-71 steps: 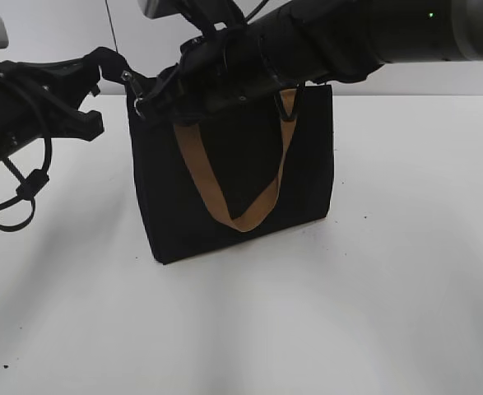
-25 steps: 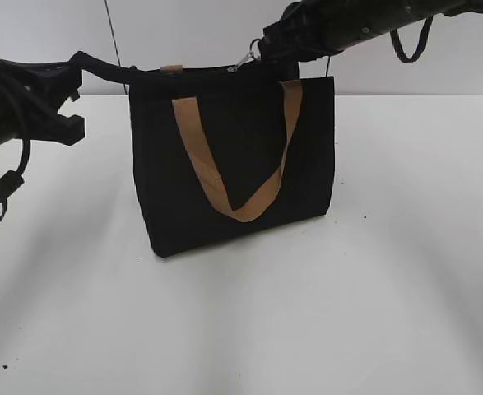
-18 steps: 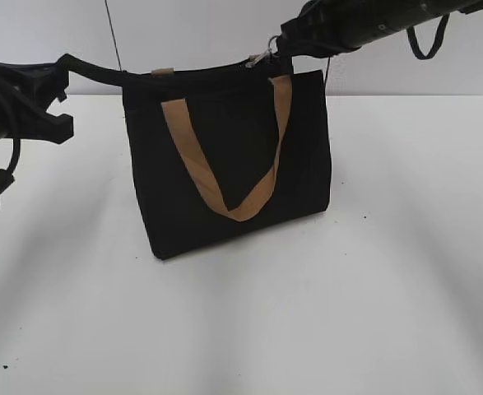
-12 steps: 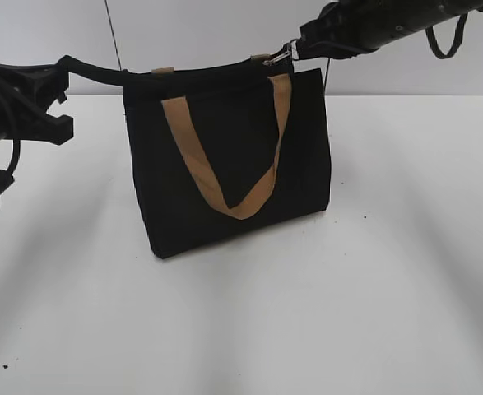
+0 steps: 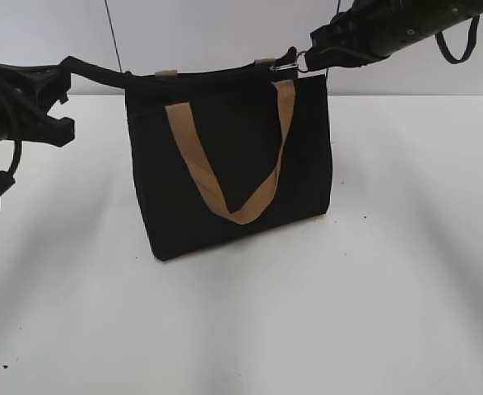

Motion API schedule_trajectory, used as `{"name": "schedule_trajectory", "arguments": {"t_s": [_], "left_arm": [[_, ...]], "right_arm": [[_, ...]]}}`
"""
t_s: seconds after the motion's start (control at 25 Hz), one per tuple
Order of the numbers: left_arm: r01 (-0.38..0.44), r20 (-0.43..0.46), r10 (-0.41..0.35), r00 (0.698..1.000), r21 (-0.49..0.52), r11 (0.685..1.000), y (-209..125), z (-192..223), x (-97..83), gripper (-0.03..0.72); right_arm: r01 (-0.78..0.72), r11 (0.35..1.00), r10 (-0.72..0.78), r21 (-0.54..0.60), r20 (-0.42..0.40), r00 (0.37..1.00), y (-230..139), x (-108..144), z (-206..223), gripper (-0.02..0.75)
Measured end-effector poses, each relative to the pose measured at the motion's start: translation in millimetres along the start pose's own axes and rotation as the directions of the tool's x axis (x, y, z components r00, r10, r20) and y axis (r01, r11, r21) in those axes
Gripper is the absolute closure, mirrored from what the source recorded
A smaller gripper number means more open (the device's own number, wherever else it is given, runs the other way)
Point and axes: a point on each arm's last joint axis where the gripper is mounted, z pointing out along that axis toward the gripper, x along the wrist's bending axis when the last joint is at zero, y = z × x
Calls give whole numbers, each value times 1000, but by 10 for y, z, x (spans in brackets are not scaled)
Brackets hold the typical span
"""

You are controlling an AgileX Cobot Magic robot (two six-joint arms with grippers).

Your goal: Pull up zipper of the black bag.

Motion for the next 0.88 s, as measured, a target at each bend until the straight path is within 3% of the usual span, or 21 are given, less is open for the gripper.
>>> {"name": "schedule_trajectory", "arguments": {"t_s": [0.24,0.64,0.76,0.88], "left_arm": [[4,-3,-4,1000,0,1000,0,0,3,674],[79,31,-79,996,-1,997,4,0,-28,655],[132,46,-132,990,1,991,5,0,-42,588],[177,44,-178,983,22,984,-12,-1,-42,425]], "right_arm": [[-4,1000,5,8,-6,1000,-8,-3,-3,698],[-11,999,11,-40,-1,1000,85,24,-169,375],[-5,999,5,-51,-4,1000,113,49,-229,351],[2,999,-3,-39,-24,1000,115,83,-272,346]]}}
